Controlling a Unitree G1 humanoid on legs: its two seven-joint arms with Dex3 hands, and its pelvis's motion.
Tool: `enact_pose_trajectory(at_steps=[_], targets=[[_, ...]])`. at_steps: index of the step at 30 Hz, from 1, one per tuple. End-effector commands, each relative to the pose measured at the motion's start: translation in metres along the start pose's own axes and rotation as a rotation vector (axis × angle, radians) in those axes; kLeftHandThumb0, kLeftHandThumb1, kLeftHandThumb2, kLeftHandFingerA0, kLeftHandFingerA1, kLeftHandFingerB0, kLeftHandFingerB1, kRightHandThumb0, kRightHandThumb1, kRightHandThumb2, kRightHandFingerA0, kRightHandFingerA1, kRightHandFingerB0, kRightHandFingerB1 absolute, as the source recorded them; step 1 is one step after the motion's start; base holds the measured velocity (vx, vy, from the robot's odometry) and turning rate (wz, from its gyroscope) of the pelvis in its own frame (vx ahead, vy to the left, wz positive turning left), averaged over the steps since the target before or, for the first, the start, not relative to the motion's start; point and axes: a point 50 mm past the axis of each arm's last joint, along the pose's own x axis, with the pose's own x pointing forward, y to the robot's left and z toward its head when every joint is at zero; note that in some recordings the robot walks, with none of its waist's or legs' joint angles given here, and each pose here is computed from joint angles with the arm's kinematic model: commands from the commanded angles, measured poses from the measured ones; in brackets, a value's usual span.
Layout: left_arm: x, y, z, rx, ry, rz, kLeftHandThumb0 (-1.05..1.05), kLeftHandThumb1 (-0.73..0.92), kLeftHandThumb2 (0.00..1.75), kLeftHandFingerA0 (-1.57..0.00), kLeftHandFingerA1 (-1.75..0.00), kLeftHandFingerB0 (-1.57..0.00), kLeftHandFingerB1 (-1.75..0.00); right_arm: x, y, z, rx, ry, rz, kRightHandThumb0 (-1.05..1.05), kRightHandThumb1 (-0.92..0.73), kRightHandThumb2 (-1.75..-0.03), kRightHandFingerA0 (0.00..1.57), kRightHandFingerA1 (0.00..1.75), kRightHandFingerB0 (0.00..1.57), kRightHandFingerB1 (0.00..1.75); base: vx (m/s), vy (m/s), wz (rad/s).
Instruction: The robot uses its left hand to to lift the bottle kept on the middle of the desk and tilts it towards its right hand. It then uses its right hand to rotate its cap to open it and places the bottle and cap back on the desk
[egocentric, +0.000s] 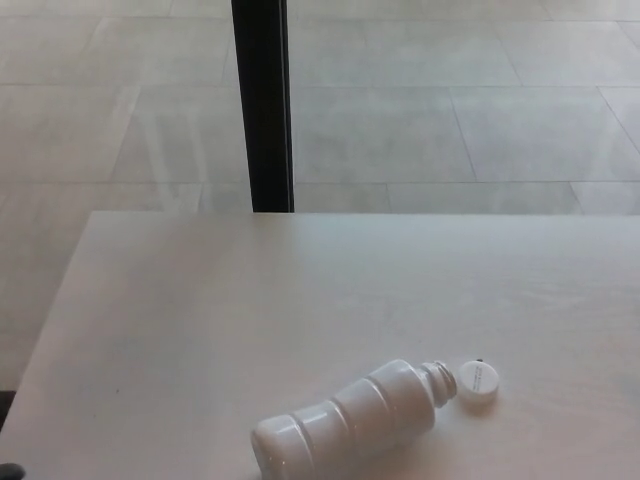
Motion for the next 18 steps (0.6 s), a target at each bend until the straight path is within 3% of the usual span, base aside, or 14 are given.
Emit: enact_pose_trajectory(at_steps=[1,2,3,4,5,6,8,9,11,12,14,15,16,18], targets=[[-0.059,-0.016,-0.191,-0.561,0.561,0.359,-0.94,0.60,0.91,0.00,-0.60,0.00,-0.45,-0.102,-0.088,-0.128,-0.046,0.853,-0.408,-0.93,-0.68,-1.04,0.00,0.35,0.00,0.23,0.00,0.000,0.00],[-0.064,-0.022,-0.200,-0.585,0.616,0.390,-0.94,0.60,0.91,0.00,-0.60,0.00,-0.45,-0.110,-0.087,-0.133,-0.033,0.901,-0.435,-0.93,-0.68,-1.04,0.00,0.35,0.00,0.23,0.00,0.000,0.00],[-0.064,-0.023,-0.200,-0.583,0.615,0.389,-0.44,0.92,0.63,0.00,-0.71,0.00,-0.31,-0.111,-0.088,-0.134,-0.035,0.904,-0.434,-0.55,-0.73,-0.69,0.00,0.37,0.01,0.23,0.00,0.000,0.00],[-0.079,-0.043,-0.219,-0.846,0.731,0.448,-0.81,0.78,0.60,0.00,-0.32,0.00,-0.10,-0.132,-0.080,-0.144,0.043,1.011,-0.479,-0.92,-0.65,-1.02,0.00,0.35,0.00,0.21,0.00,0.000,0.00],[-0.085,-0.055,-0.227,-0.944,0.787,0.399,-0.78,0.89,0.61,0.00,-0.15,0.00,0.00,-0.140,-0.075,-0.147,0.036,1.045,-0.483,-0.92,-0.63,-0.84,0.00,0.16,0.00,0.09,0.00,0.000,0.00],[-0.093,-0.072,-0.234,-1.012,0.868,0.342,-0.89,0.91,0.65,0.00,-0.23,0.00,-0.08,-0.148,-0.064,-0.148,0.098,1.053,-0.512,-0.95,-0.60,-0.79,0.00,0.12,0.01,0.13,0.00,0.000,0.00],[-0.099,-0.087,-0.236,-1.096,0.880,0.329,-0.87,0.88,0.52,0.00,-0.16,0.00,-0.04,-0.154,-0.055,-0.150,0.063,1.103,-0.475,-0.96,-0.67,-1.07,0.00,0.36,0.00,0.15,0.00,0.000,0.00],[-0.109,-0.112,-0.232,-1.140,0.911,0.343,-0.75,0.79,0.63,0.00,-0.90,0.00,-0.71,-0.162,-0.039,-0.153,0.070,1.165,-0.405,-1.05,-0.73,-1.13,0.00,0.25,0.00,0.14,0.00,0.000,0.00],[-0.122,-0.144,-0.229,-1.295,0.994,0.199,-0.79,0.88,0.53,0.00,-0.45,0.00,-0.11,-0.168,-0.024,-0.158,0.154,1.251,-0.357,-1.05,-0.74,-1.13,0.00,0.25,0.00,0.15,0.00,0.000,0.00],[-0.138,-0.171,-0.220,-1.462,1.035,0.069,-0.89,0.92,0.65,0.00,-0.33,0.00,-0.13,-0.171,-0.009,-0.159,0.261,1.310,-0.372,-1.05,-0.76,-1.11,0.00,0.26,0.00,0.19,0.00,0.000,0.00],[-0.148,-0.182,-0.215,-1.285,1.077,-0.057,-0.86,0.92,0.66,0.00,-0.48,0.00,-0.15,-0.173,0.003,-0.161,0.380,1.352,-0.433,-1.05,-0.76,-1.10,0.00,0.26,0.00,0.17,0.00,0.000,0.00],[-0.153,-0.183,-0.215,-1.249,1.027,-0.167,-0.80,0.92,0.86,0.00,-0.67,0.00,-0.53,-0.174,0.008,-0.161,0.422,1.379,-0.464,-1.05,-0.76,-1.10,0.00,0.28,0.00,0.17,0.00,0.000,0.00],[-0.153,-0.183,-0.215,-1.232,1.030,-0.207,-0.91,0.77,1.07,0.00,-0.60,0.00,-0.53,-0.174,0.011,-0.162,0.422,1.407,-0.481,-1.05,-0.76,-1.09,0.00,0.25,0.00,0.09,0.00,0.000,0.00],[-0.152,-0.181,-0.218,-1.232,1.015,-0.213,-0.86,0.85,0.83,0.00,-0.53,0.00,-0.42,-0.178,0.022,-0.164,0.470,1.494,-0.526,-1.05,-0.76,-1.09,0.00,0.23,0.00,0.11,0.00,0.000,0.00]])
